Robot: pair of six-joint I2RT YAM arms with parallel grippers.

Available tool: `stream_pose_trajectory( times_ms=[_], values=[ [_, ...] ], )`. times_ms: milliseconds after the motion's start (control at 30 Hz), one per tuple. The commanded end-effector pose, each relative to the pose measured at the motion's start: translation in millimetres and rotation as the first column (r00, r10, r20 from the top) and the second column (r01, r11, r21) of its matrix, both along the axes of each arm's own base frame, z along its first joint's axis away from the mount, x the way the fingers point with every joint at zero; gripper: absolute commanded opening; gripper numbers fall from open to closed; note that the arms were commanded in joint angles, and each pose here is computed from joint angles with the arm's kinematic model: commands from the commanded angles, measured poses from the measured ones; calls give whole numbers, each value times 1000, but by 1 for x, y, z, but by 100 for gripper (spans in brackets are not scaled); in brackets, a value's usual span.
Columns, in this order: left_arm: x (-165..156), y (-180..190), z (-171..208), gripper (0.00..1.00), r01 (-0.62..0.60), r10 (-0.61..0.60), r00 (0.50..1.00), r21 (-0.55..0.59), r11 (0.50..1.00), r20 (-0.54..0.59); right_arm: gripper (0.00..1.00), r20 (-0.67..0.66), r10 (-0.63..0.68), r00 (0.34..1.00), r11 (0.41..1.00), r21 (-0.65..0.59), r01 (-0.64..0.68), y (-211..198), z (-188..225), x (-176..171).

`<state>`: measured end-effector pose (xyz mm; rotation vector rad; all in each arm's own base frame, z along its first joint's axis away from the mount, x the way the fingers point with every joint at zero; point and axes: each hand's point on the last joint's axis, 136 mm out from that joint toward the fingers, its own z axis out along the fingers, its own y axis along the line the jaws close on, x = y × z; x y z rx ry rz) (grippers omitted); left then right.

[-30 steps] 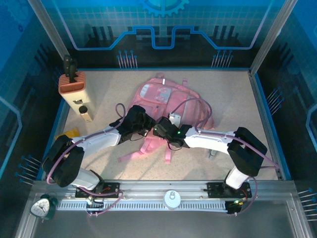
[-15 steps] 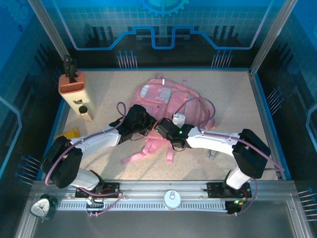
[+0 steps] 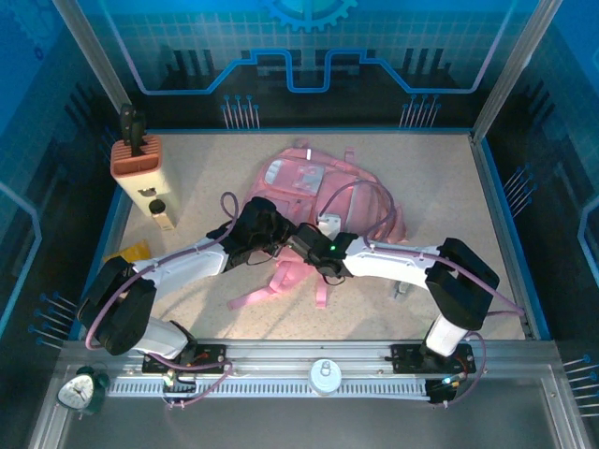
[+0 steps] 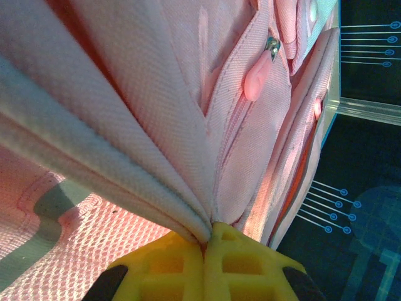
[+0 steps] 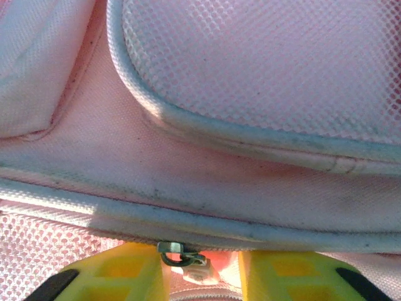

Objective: Pack the student bag

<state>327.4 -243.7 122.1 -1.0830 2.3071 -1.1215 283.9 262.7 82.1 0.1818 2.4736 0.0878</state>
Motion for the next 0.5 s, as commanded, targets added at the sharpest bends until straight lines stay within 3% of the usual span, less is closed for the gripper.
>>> stream_pose_trajectory(
  times_ms=[0,467],
  values=[
    [10,-13,32,0,47,-44,995,-30,998,92,31,43,35,998,999,8,-36,11,7,9],
    [12,-9,26,0,37,-36,996,-10,999,86,13,53,113,992,994,-18,-112,10,9,9]
  ],
)
